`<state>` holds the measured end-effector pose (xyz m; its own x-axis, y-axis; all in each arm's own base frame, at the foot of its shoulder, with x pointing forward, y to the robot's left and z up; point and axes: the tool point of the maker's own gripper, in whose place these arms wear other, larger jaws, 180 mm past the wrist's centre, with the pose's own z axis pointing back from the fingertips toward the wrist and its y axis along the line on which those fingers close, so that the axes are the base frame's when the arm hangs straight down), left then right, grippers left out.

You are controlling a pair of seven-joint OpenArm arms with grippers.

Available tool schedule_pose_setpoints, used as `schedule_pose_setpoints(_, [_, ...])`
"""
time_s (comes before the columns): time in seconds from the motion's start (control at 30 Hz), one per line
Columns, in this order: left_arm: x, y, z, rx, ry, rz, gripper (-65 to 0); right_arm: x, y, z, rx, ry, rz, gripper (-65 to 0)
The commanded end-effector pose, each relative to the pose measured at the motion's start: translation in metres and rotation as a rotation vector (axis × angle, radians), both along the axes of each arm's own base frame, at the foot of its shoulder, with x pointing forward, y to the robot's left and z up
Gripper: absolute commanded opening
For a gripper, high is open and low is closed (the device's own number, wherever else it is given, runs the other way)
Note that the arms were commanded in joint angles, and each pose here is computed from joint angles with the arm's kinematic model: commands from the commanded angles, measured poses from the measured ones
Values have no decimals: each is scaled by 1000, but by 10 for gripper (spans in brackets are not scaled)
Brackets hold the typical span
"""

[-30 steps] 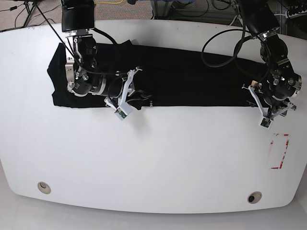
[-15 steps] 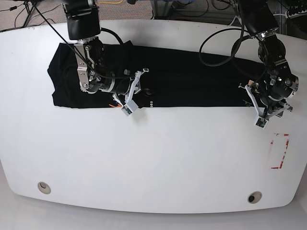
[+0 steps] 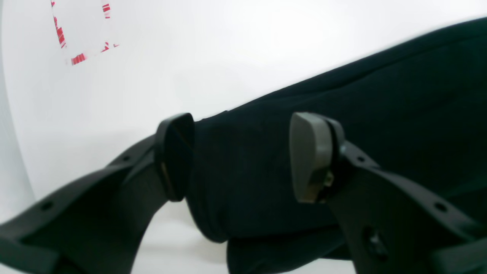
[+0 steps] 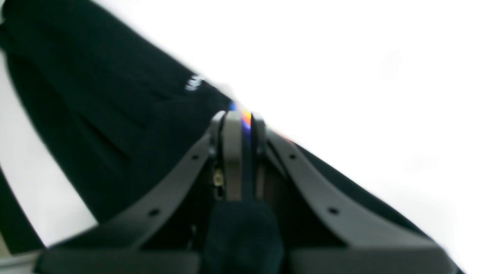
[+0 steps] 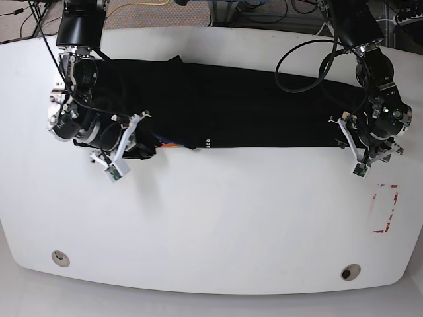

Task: Layout the t-shirt on the table in an organized manner, then fold the t-shirt properly
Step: 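Release the folded side and raise the right gripper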

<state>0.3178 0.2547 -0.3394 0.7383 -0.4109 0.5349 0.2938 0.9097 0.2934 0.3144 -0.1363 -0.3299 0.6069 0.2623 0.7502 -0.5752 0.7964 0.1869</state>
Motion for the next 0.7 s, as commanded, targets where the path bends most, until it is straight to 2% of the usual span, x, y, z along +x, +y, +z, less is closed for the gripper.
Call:
schedule_pose_setpoints(0.0, [10,3,15,9,-52,-3,-278,-5,-25,1,-45,2,-35,-609])
schedule_pose_setpoints(0.13, [10,2,15,8,-54,-3,-278,-20,-43,-18,-66,71,-60,-609])
schedule_pose_setpoints(0.27, [10,2,14,5,-53,-4,-278,-34,-46,-35,-61,127,-69,-609])
schedule_pose_setpoints(0.47, [10,3,15,1,-57,1,-278,-55,-49,-65,13,184,-123,-609])
schedule_pose_setpoints(0.67, [16,19,28,-36,-111,89,-276,-66,-60,-92,69,242,-196,-609])
